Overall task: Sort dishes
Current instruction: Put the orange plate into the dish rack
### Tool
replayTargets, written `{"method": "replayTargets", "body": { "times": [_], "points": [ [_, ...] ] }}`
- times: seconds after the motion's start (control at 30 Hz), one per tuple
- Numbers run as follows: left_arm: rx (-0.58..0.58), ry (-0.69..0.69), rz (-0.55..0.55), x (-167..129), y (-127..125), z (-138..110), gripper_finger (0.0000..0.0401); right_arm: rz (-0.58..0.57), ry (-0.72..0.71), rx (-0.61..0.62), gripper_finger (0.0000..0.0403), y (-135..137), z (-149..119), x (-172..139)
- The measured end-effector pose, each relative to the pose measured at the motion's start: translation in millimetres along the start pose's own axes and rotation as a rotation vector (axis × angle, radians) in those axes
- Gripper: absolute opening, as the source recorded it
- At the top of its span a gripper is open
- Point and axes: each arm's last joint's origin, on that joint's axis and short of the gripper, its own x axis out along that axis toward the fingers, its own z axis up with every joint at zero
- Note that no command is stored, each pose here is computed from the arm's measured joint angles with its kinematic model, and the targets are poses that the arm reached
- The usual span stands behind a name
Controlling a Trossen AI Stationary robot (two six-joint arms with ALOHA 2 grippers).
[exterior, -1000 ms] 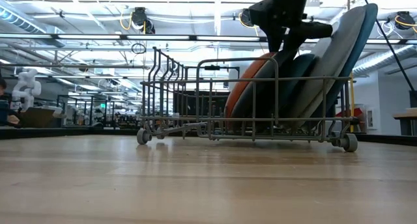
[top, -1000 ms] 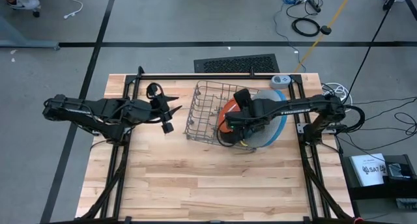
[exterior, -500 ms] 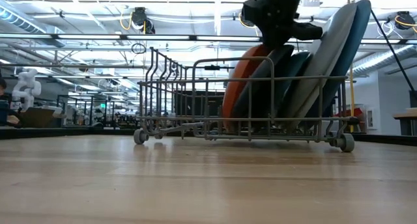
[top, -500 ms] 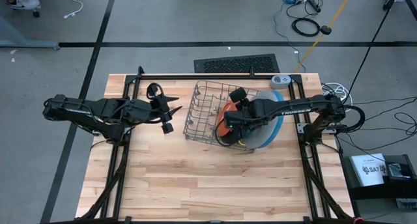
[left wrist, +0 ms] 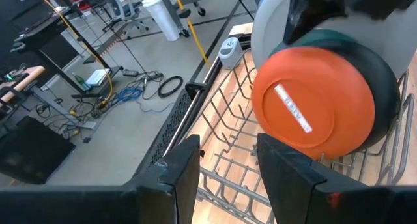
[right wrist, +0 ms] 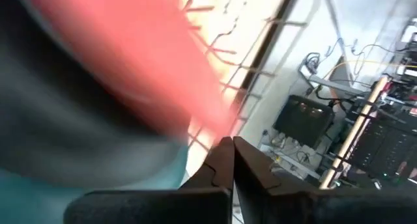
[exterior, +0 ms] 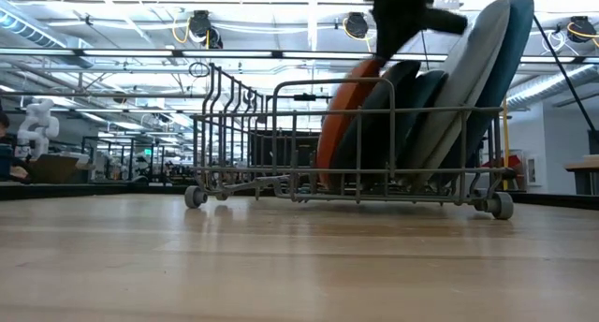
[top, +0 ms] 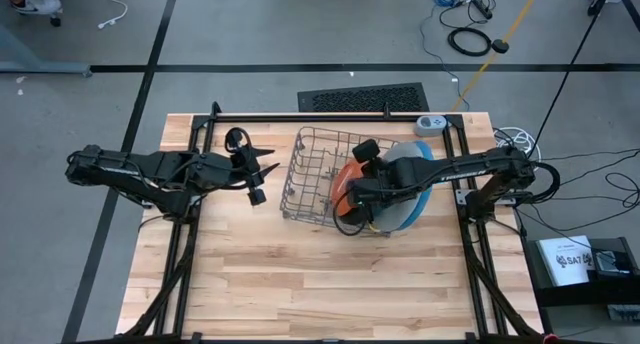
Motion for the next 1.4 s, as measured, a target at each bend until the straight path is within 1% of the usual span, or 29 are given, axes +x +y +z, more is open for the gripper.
{"method": "replayTargets", "body": {
  "times": [0.17,0.23,0.4,0.5,0.57,0.67,0.87,0.97,1.1,1.3,1.4],
  "points": [
    [0.0,0.0,0.0,0.0,0.0,0.0,0.0154,-0.052,-0.048,0.057,0.0001,-13.0,-0.7,-22.5],
    [0.0,0.001,0.0,0.0,0.0,-0.1,0.0154,-0.041,-0.064,0.056,0.0001,-13.8,-0.3,-26.3],
    [-0.003,0.003,-0.006,0.0,-0.2,-0.4,0.0154,0.131,-0.068,0.045,0.0001,-6.2,-5.3,-26.6],
    [-0.003,0.002,-0.014,0.1,-0.5,-0.4,0.0154,0.205,-0.049,0.043,0.0006,-2.0,-7.2,-25.4],
    [-0.001,0.002,-0.014,0.0,-0.5,-0.4,0.0154,0.243,-0.056,0.032,0.0022,-0.7,-7.7,-25.6],
    [-0.001,0.002,-0.014,0.0,-0.5,-0.3,0.0154,0.28,-0.079,-0.011,0.0062,-0.3,-7.5,-25.5],
    [-0.005,-0.002,-0.021,0.1,-0.6,0.1,0.0154,0.268,-0.074,-0.082,0.0161,-1.4,-4.1,-19.0],
    [-0.006,-0.004,-0.024,0.1,-0.8,0.2,0.0154,0.263,-0.073,-0.072,0.0187,-4.7,-2.2,-12.7],
    [-0.006,-0.004,-0.027,0.1,-0.8,0.2,0.0154,0.255,-0.075,-0.105,0.0191,-7.3,2.4,-3.9],
    [-0.004,-0.002,-0.03,0.1,-0.9,0.0,0.0154,0.268,-0.042,-0.16,0.0171,-4.3,11.5,11.1],
    [-0.001,0.0,-0.031,0.1,-1.0,-0.3,0.0154,0.241,-0.048,-0.156,0.0163,-4.4,17.0,15.6]
  ]
}}
